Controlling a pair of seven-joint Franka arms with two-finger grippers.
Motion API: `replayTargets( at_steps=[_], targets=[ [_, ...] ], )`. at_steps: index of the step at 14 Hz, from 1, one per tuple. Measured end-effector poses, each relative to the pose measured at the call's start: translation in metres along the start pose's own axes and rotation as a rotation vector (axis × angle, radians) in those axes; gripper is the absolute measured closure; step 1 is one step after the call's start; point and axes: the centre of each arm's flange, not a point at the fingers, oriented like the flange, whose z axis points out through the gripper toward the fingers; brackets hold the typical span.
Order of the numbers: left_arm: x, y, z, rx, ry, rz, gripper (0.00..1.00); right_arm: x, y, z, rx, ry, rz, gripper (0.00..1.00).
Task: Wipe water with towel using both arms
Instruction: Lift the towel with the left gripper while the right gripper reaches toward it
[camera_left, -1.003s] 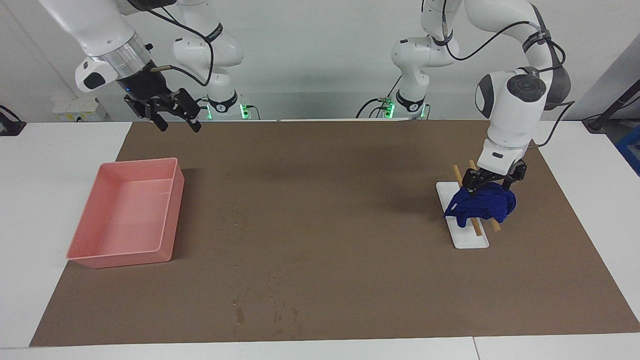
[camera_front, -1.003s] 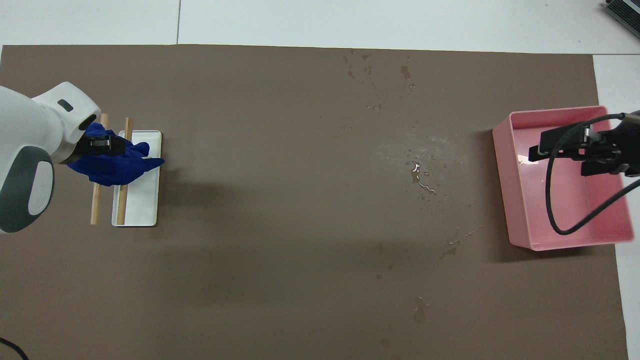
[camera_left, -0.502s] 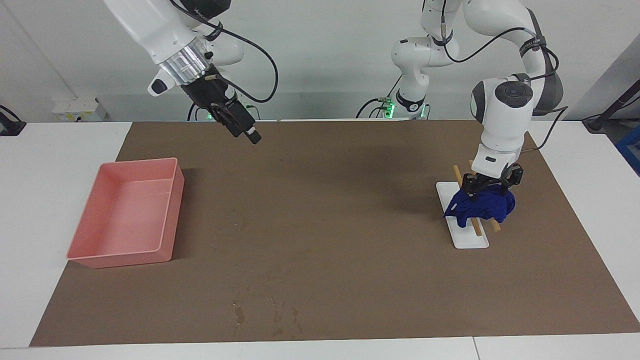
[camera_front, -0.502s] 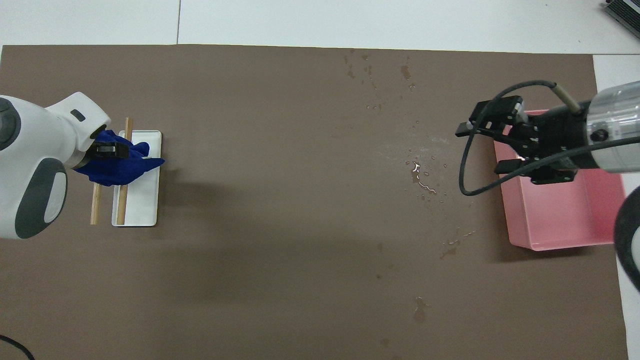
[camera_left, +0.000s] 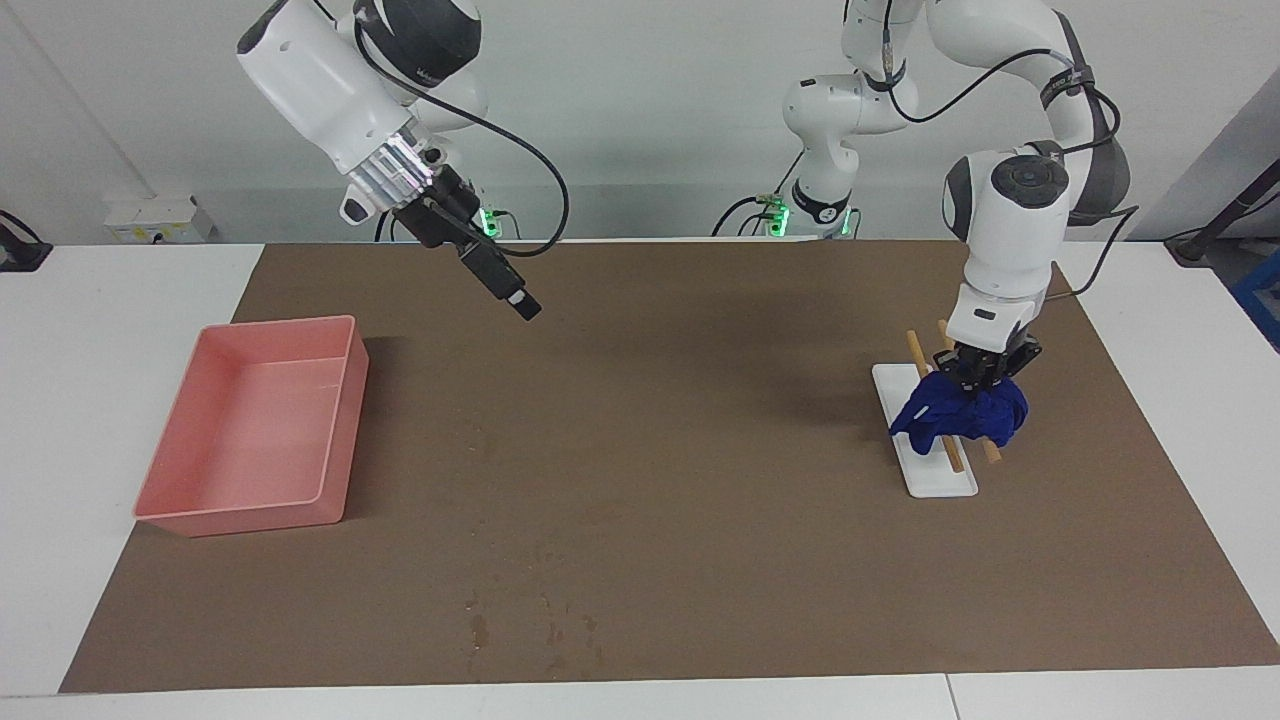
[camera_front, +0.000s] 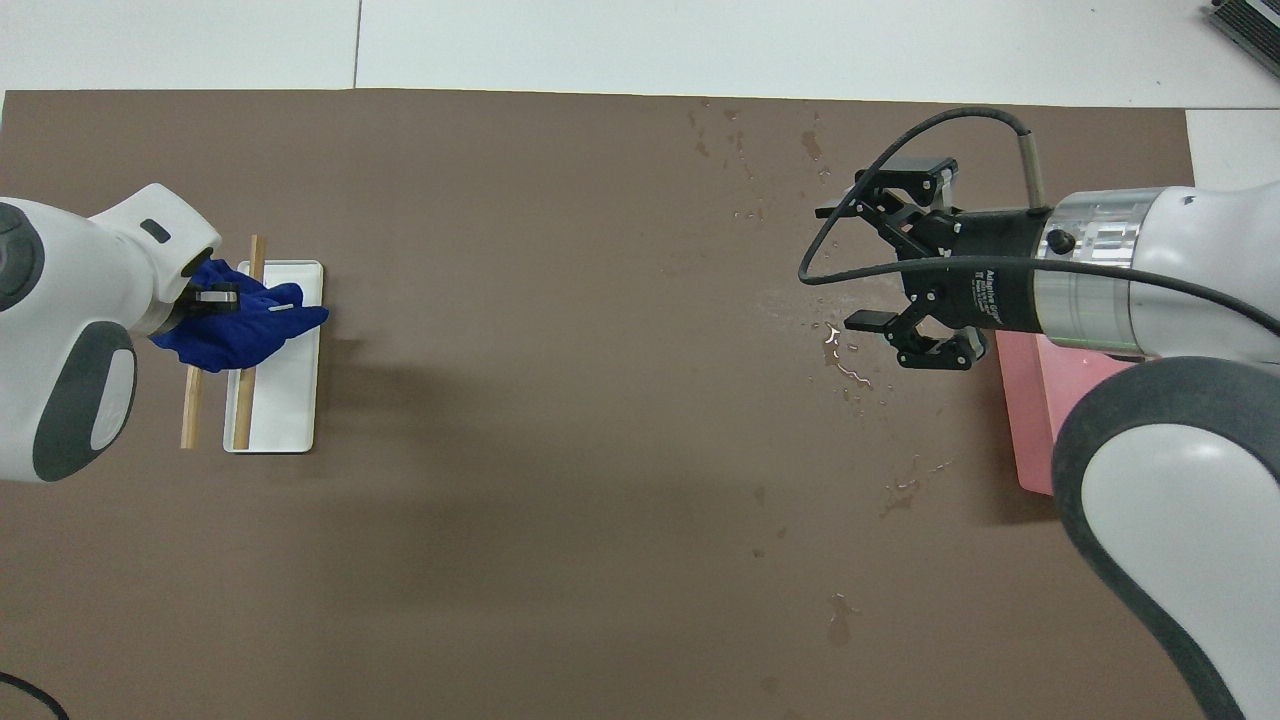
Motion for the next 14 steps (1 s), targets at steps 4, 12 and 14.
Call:
replayTargets(
  at_steps=[4, 12, 14],
  targets=[
    [0.019, 0.004, -0.073, -0.2, -0.116, -0.2, 0.88, -0.023, 0.01, 0.034, -0.005, -0.049, 0.027, 0.0],
    [0.009, 0.084, -0.15, -0.627, -0.528, -1.042, 0.88, -0.066, 0.021, 0.071, -0.012, -0.064, 0.003, 0.0],
    [0.004, 0.122, -0.161, -0.68, -0.619, -1.168, 0.88, -0.086, 0.025, 0.089, -0.01, -0.069, -0.001, 0.0]
  ],
)
